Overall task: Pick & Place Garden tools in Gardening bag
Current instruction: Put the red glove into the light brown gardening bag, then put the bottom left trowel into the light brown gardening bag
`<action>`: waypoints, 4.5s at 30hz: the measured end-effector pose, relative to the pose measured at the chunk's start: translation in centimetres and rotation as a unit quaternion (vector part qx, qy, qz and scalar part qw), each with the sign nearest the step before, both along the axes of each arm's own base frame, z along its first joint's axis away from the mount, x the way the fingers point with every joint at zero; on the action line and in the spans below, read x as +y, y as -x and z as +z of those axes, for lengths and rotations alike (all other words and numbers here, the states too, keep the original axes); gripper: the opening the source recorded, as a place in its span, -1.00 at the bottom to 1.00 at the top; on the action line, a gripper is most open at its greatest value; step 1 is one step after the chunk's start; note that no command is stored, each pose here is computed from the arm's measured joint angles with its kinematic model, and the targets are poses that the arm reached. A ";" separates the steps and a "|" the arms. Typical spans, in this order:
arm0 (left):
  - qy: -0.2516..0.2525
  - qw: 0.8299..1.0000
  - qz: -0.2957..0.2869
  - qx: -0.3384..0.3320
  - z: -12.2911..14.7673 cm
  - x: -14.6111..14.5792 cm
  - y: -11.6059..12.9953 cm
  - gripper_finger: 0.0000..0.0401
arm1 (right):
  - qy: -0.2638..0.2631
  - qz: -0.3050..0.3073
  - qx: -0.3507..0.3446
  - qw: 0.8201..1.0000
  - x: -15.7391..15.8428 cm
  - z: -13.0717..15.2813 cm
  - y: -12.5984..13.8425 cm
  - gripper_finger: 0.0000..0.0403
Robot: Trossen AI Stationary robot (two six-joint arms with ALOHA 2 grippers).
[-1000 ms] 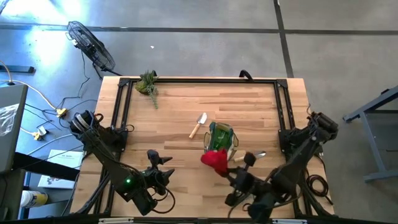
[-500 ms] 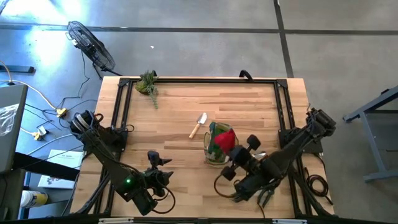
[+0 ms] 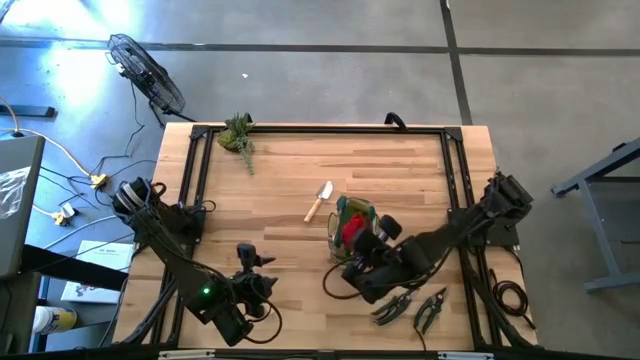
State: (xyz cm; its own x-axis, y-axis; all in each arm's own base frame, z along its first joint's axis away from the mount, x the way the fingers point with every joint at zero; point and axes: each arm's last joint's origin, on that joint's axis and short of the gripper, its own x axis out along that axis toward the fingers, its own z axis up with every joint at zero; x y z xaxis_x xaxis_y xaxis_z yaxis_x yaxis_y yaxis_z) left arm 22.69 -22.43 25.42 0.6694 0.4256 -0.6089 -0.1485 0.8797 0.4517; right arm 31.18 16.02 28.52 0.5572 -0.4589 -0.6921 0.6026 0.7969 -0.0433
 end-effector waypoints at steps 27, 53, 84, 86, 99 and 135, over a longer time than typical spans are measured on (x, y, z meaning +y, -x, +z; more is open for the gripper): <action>0.007 1.000 -0.002 0.009 -0.1 0.0 0.0 0.29 | -0.210 0.123 0.064 0.968 -0.5 -0.7 -2.6 -0.97; 0.008 1.000 -0.002 0.008 0.0 0.0 0.0 0.29 | -0.266 0.056 0.188 0.944 -5.2 -1.6 -2.2 -0.97; 0.007 1.000 -0.003 0.007 0.0 -0.1 0.0 0.29 | -0.266 0.025 0.202 0.942 -6.3 -1.8 -2.1 -0.97; 0.007 1.000 -0.003 0.007 0.0 -0.1 0.0 0.29 | -0.276 0.037 0.196 0.940 -6.3 -1.7 -2.3 -0.97; 0.008 1.000 -0.003 0.007 0.0 -0.1 0.0 0.29 | -0.320 0.067 0.258 0.909 -6.1 -7.3 -5.4 -0.97; 0.018 1.000 -0.006 0.019 -0.1 -0.1 0.0 0.29 | -0.408 0.077 0.215 0.884 -6.5 -7.0 -6.6 0.05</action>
